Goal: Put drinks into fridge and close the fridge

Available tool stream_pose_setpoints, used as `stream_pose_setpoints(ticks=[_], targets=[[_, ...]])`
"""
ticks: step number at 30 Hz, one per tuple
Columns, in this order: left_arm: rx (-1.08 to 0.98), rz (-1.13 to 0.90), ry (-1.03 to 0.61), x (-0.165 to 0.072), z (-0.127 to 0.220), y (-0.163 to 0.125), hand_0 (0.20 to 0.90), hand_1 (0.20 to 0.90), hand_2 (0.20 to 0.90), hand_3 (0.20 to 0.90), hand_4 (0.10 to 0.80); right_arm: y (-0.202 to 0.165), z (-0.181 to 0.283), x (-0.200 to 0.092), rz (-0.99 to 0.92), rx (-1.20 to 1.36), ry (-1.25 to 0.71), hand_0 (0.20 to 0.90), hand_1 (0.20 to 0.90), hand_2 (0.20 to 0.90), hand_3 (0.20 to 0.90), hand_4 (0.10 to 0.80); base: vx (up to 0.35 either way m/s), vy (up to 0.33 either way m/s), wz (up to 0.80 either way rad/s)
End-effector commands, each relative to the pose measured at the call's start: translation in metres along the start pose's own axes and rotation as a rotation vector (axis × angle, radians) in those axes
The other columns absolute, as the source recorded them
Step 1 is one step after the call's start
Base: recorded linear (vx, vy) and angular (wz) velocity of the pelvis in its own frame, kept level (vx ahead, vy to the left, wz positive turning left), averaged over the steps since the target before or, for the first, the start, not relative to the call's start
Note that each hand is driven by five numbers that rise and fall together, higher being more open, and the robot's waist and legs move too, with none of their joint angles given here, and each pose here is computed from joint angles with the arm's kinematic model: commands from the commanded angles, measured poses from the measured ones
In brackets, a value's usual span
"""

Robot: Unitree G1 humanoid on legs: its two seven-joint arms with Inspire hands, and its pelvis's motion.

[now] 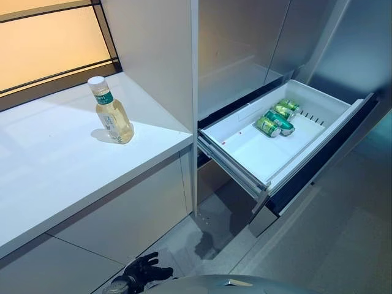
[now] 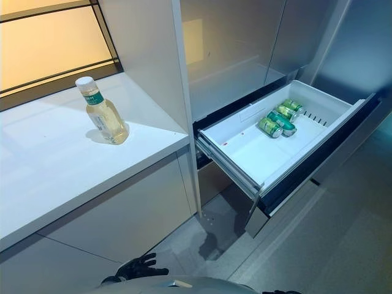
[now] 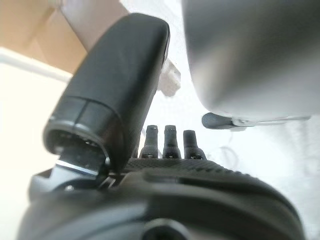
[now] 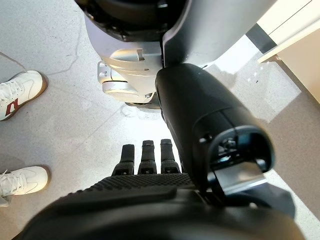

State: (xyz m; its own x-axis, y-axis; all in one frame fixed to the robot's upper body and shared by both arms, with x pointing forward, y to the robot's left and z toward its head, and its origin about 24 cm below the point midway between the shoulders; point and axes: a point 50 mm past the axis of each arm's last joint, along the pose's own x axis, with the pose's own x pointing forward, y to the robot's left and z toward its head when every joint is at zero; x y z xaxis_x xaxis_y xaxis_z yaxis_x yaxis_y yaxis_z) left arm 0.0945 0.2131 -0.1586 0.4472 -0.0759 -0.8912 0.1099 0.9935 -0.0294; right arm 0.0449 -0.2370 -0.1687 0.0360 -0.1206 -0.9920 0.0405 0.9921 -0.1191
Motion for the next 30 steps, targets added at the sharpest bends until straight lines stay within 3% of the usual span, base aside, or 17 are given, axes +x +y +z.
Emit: stream_pose_setpoints(ticks=[1,16,24,30], targets=[[0.172,-0.098,-0.247,0.010,0.063,-0.020,0.900,0.900,0.900,0.900,0.800,0.004,0.007,0.000,0.039,-0.054,0.015,0.900,0.900,0.900,0.900,0.800,0.000,0.000,0.00],[0.510,-0.221,-0.703,-0.022,0.176,-0.046,0.900,0.900,0.900,0.900,0.800,-0.008,0.015,-0.003,0.028,-0.102,-0.011,0.900,0.900,0.900,0.900,0.800,0.000,0.000,0.00],[0.510,-0.336,-0.876,-0.055,0.225,-0.059,0.900,0.900,0.900,0.900,0.800,-0.010,0.016,-0.003,0.019,-0.099,-0.015,0.900,0.900,0.900,0.900,0.800,0.000,0.000,0.00],[0.457,-0.547,-0.967,-0.087,0.253,-0.077,0.900,0.900,0.900,0.900,0.800,-0.009,0.013,-0.002,0.011,-0.101,-0.015,0.900,0.900,0.900,0.900,0.800,-0.008,0.004,0.02]])
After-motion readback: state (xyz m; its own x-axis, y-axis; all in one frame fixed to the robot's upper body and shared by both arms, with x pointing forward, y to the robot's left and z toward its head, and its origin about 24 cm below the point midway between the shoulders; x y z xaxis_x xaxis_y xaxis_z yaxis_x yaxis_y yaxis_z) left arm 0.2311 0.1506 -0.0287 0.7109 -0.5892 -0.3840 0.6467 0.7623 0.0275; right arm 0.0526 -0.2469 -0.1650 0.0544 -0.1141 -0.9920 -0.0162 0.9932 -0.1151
